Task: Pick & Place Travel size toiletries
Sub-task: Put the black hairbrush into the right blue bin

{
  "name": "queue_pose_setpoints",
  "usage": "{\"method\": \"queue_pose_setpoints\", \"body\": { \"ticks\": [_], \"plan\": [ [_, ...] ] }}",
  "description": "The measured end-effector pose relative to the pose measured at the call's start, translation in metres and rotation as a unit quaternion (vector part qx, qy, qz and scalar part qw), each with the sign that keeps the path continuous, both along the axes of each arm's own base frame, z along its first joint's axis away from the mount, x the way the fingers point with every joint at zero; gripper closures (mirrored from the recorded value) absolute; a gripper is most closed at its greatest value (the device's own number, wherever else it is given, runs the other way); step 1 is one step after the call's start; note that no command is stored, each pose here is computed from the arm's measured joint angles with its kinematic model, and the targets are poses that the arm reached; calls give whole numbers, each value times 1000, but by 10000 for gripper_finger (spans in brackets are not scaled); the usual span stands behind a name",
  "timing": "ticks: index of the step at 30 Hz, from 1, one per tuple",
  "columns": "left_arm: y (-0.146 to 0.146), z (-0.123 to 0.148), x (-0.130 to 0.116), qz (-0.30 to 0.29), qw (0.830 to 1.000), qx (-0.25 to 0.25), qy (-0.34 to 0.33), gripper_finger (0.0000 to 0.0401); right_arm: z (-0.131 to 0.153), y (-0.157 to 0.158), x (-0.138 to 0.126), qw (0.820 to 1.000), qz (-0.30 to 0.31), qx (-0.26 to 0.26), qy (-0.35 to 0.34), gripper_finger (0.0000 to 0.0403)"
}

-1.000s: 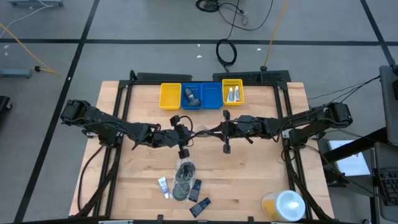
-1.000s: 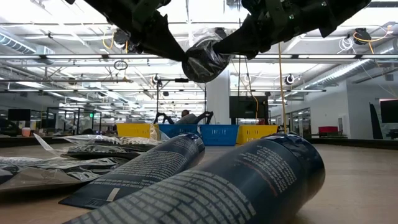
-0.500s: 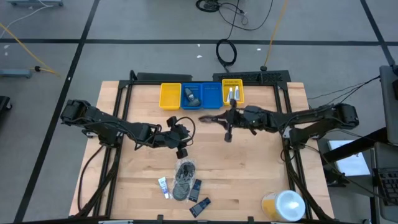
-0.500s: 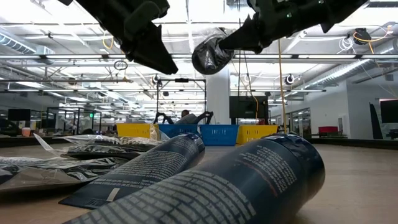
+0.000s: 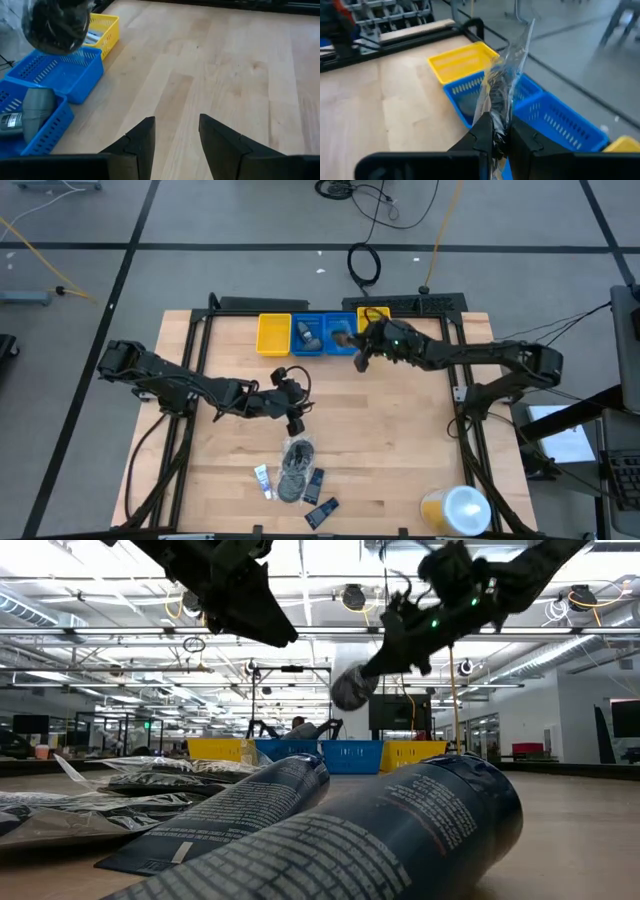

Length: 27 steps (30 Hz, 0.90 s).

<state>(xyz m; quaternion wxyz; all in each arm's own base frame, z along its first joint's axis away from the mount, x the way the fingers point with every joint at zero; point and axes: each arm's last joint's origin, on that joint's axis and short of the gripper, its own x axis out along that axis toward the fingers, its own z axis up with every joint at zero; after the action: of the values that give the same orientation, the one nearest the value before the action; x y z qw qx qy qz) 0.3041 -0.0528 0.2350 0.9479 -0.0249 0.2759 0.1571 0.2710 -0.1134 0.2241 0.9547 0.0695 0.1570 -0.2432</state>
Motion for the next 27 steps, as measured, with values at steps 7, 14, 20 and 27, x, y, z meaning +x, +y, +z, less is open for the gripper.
{"method": "queue_pose_setpoints", "body": {
  "ticks": [7,14,20,27],
  "plan": [
    [0,4,2,1,1000,1,-22,249,-25,-36,2,998,-48,46,-18,381],
    [0,4,3,1,1000,4,-22,249,-47,-58,3,990,-81,102,-48,381],
    [1,4,3,1,1000,4,-22,249,-62,-62,8,989,-79,116,-53,381],
    [1,4,3,2,1000,4,-22,249,-69,-64,11,989,-81,114,-54,368]
  ]
}}
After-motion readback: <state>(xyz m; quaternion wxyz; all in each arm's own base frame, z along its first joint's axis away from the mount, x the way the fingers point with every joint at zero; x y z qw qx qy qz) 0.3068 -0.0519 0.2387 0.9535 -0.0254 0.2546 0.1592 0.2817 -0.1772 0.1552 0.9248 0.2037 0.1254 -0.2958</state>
